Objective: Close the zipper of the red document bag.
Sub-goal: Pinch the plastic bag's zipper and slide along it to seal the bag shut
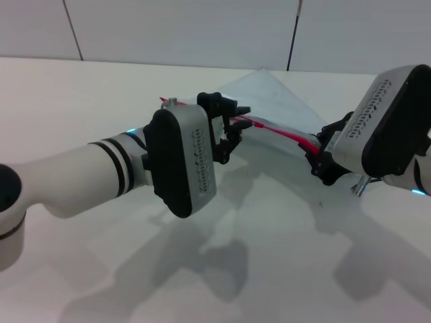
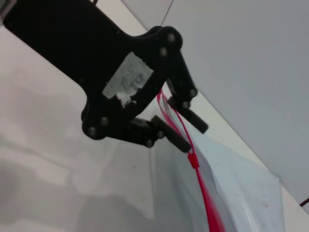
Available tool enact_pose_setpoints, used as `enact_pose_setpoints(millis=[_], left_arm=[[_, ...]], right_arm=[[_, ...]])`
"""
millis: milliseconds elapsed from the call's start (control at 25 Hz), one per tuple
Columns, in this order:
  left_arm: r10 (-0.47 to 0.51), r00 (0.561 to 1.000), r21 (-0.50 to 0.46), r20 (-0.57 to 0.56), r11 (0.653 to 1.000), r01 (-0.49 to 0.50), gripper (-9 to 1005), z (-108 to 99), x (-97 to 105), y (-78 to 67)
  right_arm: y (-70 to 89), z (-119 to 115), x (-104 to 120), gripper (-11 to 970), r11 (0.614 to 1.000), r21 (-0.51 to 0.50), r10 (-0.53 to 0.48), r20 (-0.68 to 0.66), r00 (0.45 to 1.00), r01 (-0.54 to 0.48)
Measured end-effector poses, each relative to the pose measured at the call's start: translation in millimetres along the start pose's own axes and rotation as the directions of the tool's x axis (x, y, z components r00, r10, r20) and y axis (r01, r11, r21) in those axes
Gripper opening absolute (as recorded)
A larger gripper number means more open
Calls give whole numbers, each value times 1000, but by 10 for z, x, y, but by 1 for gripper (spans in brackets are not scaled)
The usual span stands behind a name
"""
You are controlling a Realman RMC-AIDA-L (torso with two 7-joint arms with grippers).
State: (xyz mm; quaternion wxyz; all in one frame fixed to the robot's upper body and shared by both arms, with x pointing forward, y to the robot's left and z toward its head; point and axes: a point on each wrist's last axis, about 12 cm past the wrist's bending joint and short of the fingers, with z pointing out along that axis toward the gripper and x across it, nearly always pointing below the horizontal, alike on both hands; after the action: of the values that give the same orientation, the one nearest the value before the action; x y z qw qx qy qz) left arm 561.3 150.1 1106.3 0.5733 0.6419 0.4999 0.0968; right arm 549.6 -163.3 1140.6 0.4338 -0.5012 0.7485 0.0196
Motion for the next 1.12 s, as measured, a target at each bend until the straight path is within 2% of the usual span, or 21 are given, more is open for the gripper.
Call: enact_pose_setpoints(millis=[120, 240, 1080, 1120], left_arm=[[2, 1000, 7, 8, 1000, -2, 110, 9, -15, -8], [8, 1000, 16, 14, 1000, -8, 235, 30, -30, -20], [18, 1000, 29, 21, 999, -18, 313, 66, -59, -47], [18, 1000, 29, 21, 999, -18, 285, 67, -58, -45]], right_arm=[[3, 1, -3, 49, 1000, -1, -1, 0, 1000, 1], [6, -3, -18, 49, 1000, -1, -5, 5, 1000, 5], [24, -22, -68, 50, 1000, -7, -16, 16, 1000, 16], [24, -23, -70, 50, 1000, -7, -16, 16, 1000, 16]])
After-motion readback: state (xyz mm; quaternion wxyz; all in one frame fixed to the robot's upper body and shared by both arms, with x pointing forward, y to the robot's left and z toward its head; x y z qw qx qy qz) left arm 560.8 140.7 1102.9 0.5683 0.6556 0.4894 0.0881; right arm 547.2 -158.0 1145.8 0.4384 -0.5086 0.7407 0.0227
